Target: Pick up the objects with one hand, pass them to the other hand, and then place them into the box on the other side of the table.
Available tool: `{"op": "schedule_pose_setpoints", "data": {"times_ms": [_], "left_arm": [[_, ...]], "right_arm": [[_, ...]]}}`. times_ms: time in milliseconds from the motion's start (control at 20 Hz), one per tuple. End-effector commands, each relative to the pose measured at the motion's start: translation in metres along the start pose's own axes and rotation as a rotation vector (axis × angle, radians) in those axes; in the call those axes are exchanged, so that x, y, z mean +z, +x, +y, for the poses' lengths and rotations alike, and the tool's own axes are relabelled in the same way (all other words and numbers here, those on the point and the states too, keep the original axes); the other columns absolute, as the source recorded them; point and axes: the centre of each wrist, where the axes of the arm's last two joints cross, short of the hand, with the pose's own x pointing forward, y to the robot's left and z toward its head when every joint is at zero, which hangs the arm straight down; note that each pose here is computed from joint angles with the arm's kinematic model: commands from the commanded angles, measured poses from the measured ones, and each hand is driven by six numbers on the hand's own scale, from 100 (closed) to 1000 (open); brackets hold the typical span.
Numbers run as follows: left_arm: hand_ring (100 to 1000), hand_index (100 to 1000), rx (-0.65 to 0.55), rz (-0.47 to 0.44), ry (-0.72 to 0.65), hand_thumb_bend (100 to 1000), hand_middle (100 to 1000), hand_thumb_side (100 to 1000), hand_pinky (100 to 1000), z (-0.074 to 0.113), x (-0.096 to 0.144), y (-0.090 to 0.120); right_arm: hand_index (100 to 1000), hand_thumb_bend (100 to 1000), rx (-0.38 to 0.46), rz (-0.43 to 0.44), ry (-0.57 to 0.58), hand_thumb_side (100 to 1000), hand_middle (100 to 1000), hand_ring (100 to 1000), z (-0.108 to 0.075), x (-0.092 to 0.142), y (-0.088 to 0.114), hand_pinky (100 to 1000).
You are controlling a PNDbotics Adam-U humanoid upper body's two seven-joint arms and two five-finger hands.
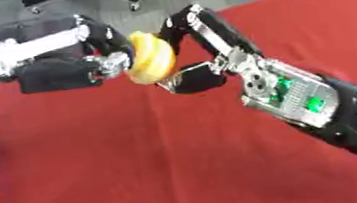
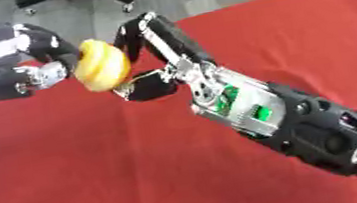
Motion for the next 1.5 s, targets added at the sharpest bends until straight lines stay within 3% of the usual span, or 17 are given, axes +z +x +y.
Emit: {"op": "schedule_pose_setpoints", "data": {"times_ms": [50,150,250,300,450,550,600,650,700,800,850,900,950,1000,1100,1300,1500], "left_arm": [[825,842,0.022,0.004,-0.007,100,748,826,850,0.0098,0.0124,-0.0053],[824,839,0.045,-0.007,-0.028,100,738,754,847,0.0095,0.0149,-0.0074],[815,824,0.072,-0.006,-0.040,100,712,377,850,0.0088,0.0166,-0.0111],[822,827,0.086,-0.002,-0.039,100,710,274,862,0.0080,0.0167,-0.0128],[836,846,0.119,-0.018,-0.008,100,718,273,880,0.0077,0.0183,-0.0135],[826,865,0.151,-0.036,0.064,100,711,463,869,0.0095,0.0210,-0.0125],[821,872,0.175,-0.042,0.097,100,704,702,860,0.0095,0.0217,-0.0127],[822,878,0.205,-0.055,0.120,100,709,806,856,0.0088,0.0219,-0.0131],[822,877,0.233,-0.071,0.135,100,710,827,854,0.0081,0.0219,-0.0134],[805,863,0.280,-0.103,0.160,100,693,805,828,0.0074,0.0219,-0.0136],[800,857,0.298,-0.117,0.175,100,697,643,810,0.0073,0.0218,-0.0140],[794,851,0.310,-0.125,0.189,100,694,580,787,0.0071,0.0218,-0.0143],[791,845,0.320,-0.129,0.206,100,699,361,776,0.0070,0.0219,-0.0148],[795,837,0.321,-0.122,0.224,100,712,263,774,0.0070,0.0222,-0.0153],[794,825,0.300,-0.084,0.255,100,703,247,779,0.0061,0.0221,-0.0150],[786,789,0.215,-0.065,0.265,100,689,456,795,0.0045,0.0213,-0.0083],[795,809,0.136,-0.049,0.279,100,707,571,819,0.0057,0.0221,-0.0058]], "right_arm": [[465,358,0.012,-0.023,-0.023,100,328,512,-0.0073,-0.0018,0.0050,757],[464,359,0.011,-0.021,-0.024,100,327,512,-0.0071,-0.0016,0.0049,757],[464,359,0.011,-0.019,-0.025,100,327,512,-0.0068,-0.0013,0.0046,757],[463,359,0.011,-0.017,-0.026,100,327,512,-0.0066,-0.0011,0.0044,757],[462,360,0.011,-0.015,-0.026,100,327,511,-0.0060,-0.0007,0.0041,757],[462,361,0.012,-0.015,-0.027,100,327,511,-0.0058,-0.0006,0.0041,757],[462,362,0.013,-0.015,-0.027,100,327,511,-0.0058,-0.0006,0.0041,757],[461,362,0.013,-0.015,-0.028,100,327,511,-0.0058,-0.0006,0.0040,757],[461,362,0.014,-0.015,-0.029,100,327,510,-0.0059,-0.0006,0.0040,757],[460,361,0.015,-0.014,-0.030,100,329,510,-0.0059,-0.0005,0.0039,757],[460,359,0.016,-0.014,-0.030,100,328,510,-0.0058,-0.0005,0.0038,757],[460,358,0.016,-0.013,-0.031,100,330,510,-0.0058,-0.0005,0.0038,757],[460,358,0.017,-0.012,-0.031,100,330,510,-0.0058,-0.0004,0.0037,757],[460,357,0.017,-0.011,-0.032,100,329,509,-0.0058,-0.0003,0.0036,757],[459,357,0.017,-0.010,-0.032,100,328,509,-0.0057,-0.0002,0.0035,757],[458,357,0.014,-0.009,-0.031,100,328,508,-0.0053,-0.0002,0.0036,756],[457,357,0.010,-0.007,-0.031,100,328,508,-0.0048,0.0000,0.0035,756]]}}
